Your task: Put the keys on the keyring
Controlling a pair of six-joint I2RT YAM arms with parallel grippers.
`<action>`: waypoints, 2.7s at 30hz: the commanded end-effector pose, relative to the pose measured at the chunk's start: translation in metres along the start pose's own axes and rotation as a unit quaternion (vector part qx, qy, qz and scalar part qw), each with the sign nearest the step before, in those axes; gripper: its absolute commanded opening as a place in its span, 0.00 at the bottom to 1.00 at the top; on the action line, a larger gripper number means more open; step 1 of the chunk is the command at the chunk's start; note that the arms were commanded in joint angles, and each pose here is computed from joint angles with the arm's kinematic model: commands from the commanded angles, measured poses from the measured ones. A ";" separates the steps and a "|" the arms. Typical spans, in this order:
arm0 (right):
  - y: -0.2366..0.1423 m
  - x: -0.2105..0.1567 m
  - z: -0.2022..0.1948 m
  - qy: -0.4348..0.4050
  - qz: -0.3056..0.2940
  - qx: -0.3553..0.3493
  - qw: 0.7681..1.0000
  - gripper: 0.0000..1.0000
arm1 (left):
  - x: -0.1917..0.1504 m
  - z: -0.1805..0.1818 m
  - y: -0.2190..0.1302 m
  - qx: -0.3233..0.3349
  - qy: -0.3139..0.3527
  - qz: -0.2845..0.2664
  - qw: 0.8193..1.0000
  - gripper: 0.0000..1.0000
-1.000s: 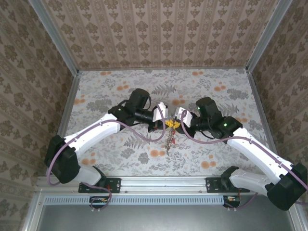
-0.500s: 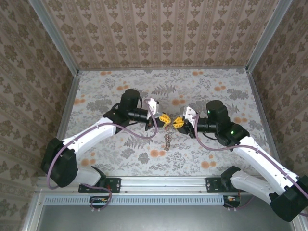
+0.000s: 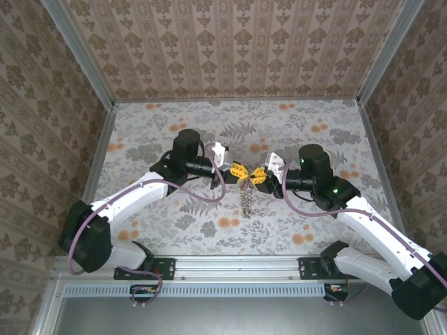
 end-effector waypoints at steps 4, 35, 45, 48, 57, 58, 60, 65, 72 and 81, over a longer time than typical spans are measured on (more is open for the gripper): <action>0.004 0.005 -0.005 0.002 -0.020 0.000 1.000 0.18 | 0.018 -0.012 0.001 -0.037 0.044 -0.033 0.998 0.00; 0.004 0.000 -0.013 0.000 0.098 -0.022 0.995 0.00 | 0.004 -0.011 -0.003 0.029 0.002 0.113 0.993 0.33; 0.013 0.001 -0.011 -0.014 0.140 -0.011 0.990 0.00 | 0.002 0.004 0.013 0.080 -0.028 0.146 0.986 0.36; 0.014 0.002 -0.009 -0.017 0.143 -0.007 0.990 0.00 | 0.000 0.005 0.015 0.080 -0.027 0.156 0.984 0.36; 0.016 0.003 -0.005 -0.021 0.136 0.010 0.990 0.00 | -0.003 0.003 0.025 0.069 -0.009 0.184 0.981 0.24; 0.016 0.003 -0.005 -0.021 0.134 0.009 0.991 0.00 | -0.003 0.001 0.025 0.062 -0.004 0.186 0.980 0.14; 0.016 0.002 -0.005 -0.021 0.134 0.010 0.991 0.00 | -0.002 -0.003 0.025 0.040 0.006 0.183 0.982 0.00; 0.014 0.001 -0.002 -0.022 0.110 0.006 0.994 0.01 | 0.004 -0.007 0.021 0.021 0.004 0.144 0.989 0.00; 0.005 -0.007 0.000 0.008 0.054 0.001 0.999 0.12 | 0.007 -0.007 0.010 0.010 -0.001 0.062 0.998 0.00; 0.005 -0.007 -0.001 0.023 0.026 0.014 0.999 0.22 | 0.007 -0.012 0.008 -0.001 0.020 0.031 0.999 0.00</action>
Point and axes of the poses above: each hand's point on the last joint's axis, 136 mm out from that joint toward the fingers, its own y axis out along the fingers, its own z axis along the line the jaws close on, x = y × z, the point moved 10 cm from there along -y, back along the fingers, and after that the axes turned 6 degrees about -y, right-handed, at the moved point
